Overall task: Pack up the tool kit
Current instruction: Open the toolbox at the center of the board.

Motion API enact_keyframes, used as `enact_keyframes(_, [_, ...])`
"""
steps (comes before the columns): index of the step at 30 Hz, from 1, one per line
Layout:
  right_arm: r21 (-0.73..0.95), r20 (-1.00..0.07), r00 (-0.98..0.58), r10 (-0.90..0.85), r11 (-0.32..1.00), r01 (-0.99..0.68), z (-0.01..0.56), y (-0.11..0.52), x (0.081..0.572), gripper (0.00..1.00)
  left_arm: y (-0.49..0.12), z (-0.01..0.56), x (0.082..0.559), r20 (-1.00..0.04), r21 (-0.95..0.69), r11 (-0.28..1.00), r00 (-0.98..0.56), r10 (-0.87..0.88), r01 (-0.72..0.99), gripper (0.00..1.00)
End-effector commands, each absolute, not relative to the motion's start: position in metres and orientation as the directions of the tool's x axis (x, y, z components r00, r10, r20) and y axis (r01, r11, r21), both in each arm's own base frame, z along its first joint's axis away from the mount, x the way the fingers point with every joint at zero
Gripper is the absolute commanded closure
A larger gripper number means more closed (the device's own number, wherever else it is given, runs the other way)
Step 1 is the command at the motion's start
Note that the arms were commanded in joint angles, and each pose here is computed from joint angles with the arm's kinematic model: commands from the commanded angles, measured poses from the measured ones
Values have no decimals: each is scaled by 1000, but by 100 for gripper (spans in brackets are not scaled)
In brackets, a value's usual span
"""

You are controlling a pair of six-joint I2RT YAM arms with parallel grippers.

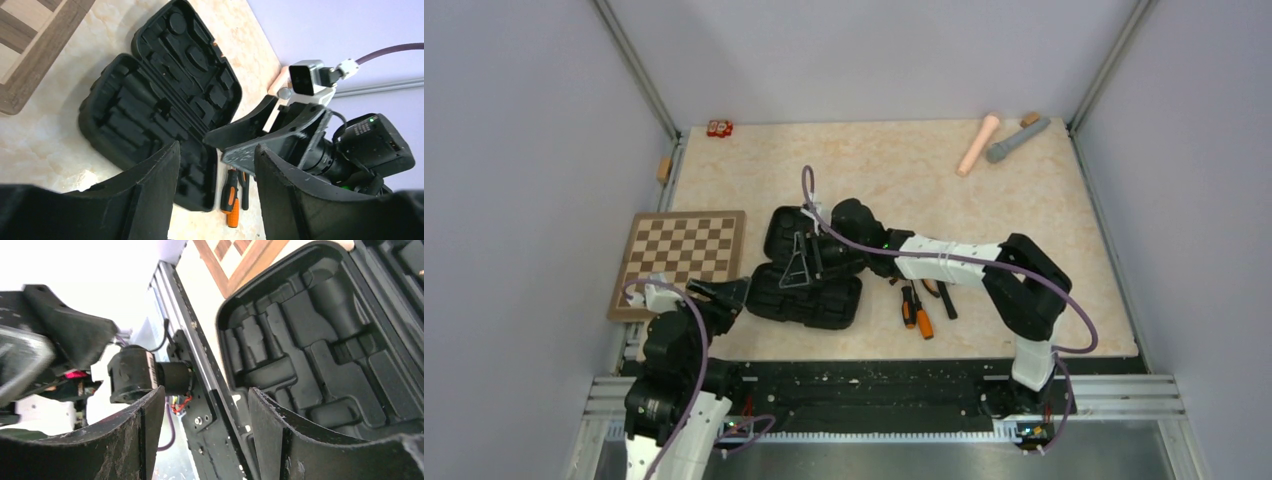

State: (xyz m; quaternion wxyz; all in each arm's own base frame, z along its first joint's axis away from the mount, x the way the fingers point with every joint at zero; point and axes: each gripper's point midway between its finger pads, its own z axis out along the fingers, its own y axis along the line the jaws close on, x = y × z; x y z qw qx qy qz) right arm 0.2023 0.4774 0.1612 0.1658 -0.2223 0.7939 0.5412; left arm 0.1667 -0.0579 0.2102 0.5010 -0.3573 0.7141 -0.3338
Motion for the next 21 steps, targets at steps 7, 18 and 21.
enact_keyframes(7, [574,-659,-711,-247,446,-687,162,470,232,36,-81,199,177,-466,-808,562,-392,-793,-177,43])
enact_keyframes(18, [46,-800,-464,-381,732,-680,158,388,381,29,-113,130,192,-365,-751,615,-626,-689,-240,40])
enact_keyframes(21, [-70,-775,-416,-476,719,-692,143,378,408,28,-112,116,194,-363,-722,641,-646,-671,-260,40])
